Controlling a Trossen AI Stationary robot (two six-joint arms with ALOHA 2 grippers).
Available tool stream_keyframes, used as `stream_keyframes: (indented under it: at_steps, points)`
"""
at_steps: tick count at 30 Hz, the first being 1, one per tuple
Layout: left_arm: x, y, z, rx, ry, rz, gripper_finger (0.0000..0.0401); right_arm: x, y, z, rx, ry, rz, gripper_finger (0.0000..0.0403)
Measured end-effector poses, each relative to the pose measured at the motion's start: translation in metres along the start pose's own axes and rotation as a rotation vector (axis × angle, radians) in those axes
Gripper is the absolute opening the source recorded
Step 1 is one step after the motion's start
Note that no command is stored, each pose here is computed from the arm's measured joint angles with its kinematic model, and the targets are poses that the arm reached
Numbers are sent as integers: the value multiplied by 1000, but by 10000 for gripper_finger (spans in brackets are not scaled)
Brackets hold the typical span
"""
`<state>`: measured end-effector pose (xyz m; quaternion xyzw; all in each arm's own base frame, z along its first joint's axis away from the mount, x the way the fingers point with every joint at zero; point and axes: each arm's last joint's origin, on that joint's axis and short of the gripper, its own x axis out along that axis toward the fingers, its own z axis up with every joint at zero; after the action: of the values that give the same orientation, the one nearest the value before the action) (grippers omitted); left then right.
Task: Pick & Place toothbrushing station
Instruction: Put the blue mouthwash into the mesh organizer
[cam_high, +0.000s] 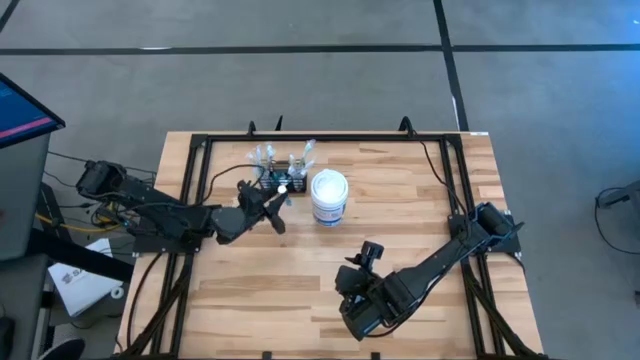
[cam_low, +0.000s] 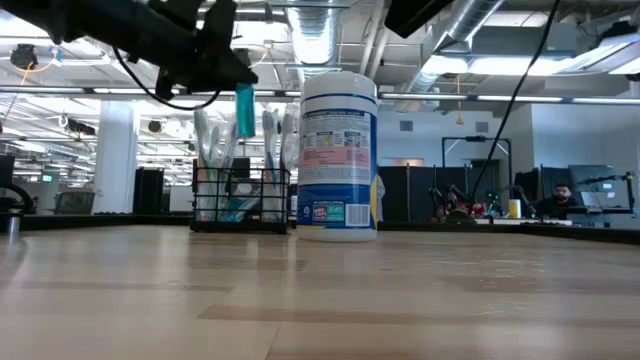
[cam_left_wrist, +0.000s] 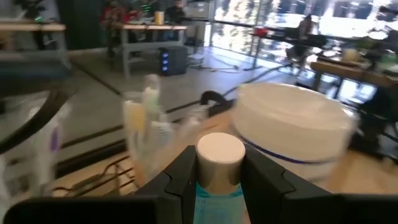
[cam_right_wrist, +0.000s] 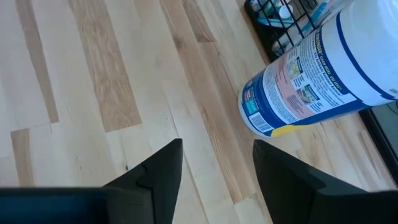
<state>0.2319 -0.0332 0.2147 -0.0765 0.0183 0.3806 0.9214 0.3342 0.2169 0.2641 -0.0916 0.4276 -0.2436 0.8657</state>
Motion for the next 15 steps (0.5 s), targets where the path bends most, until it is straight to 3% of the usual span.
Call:
stream_keyframes:
  at_steps: [15]
  points:
    - [28,23,2,-29,-6,152,89,0,-1,-1,-10,6,-7,180]
